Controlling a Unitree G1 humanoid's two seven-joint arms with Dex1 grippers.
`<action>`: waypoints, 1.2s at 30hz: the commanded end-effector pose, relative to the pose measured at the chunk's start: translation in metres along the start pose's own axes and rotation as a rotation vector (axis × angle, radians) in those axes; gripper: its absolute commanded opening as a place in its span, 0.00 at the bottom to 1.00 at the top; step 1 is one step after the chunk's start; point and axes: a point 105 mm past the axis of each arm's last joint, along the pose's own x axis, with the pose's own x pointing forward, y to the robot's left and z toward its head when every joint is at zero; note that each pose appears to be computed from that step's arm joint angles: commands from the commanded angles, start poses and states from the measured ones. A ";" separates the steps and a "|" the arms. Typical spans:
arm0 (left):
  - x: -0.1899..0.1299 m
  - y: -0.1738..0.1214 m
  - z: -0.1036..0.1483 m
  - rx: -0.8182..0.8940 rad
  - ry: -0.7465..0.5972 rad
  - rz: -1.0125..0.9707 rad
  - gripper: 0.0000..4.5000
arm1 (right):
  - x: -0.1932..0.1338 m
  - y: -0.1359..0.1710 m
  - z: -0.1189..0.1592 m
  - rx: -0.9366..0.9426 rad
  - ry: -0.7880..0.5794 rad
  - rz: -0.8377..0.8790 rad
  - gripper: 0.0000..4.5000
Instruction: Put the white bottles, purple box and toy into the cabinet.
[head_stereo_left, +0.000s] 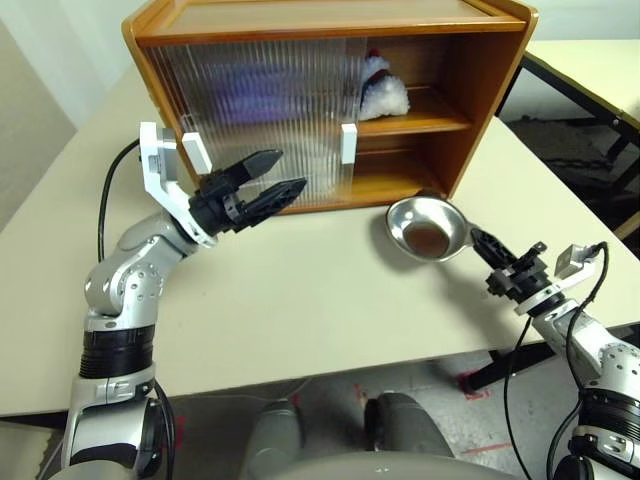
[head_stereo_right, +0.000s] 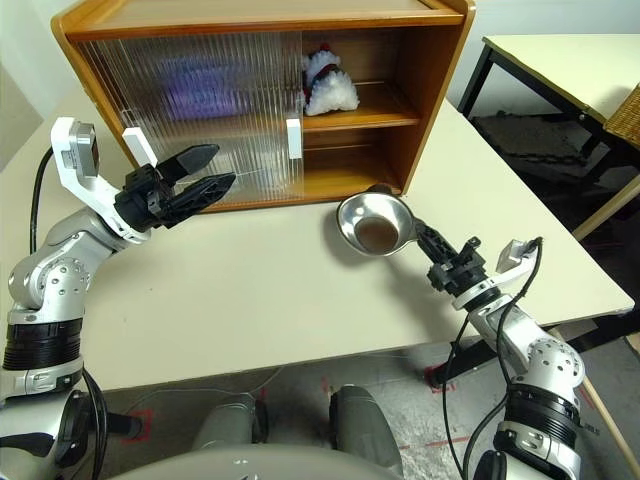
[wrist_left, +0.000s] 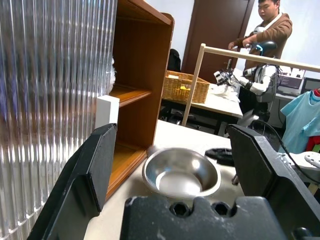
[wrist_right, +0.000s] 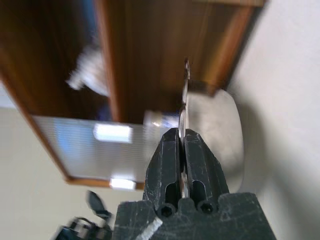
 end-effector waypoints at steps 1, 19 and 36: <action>0.002 -0.001 -0.001 0.008 0.010 -0.017 1.00 | 0.004 0.012 0.005 0.028 -0.039 0.049 0.01; -0.003 -0.002 0.003 0.026 0.001 0.015 1.00 | 0.071 0.003 0.010 0.144 -0.108 0.106 0.01; -0.015 -0.005 0.008 0.049 0.000 0.076 1.00 | 0.127 -0.006 0.002 0.156 -0.144 0.084 0.01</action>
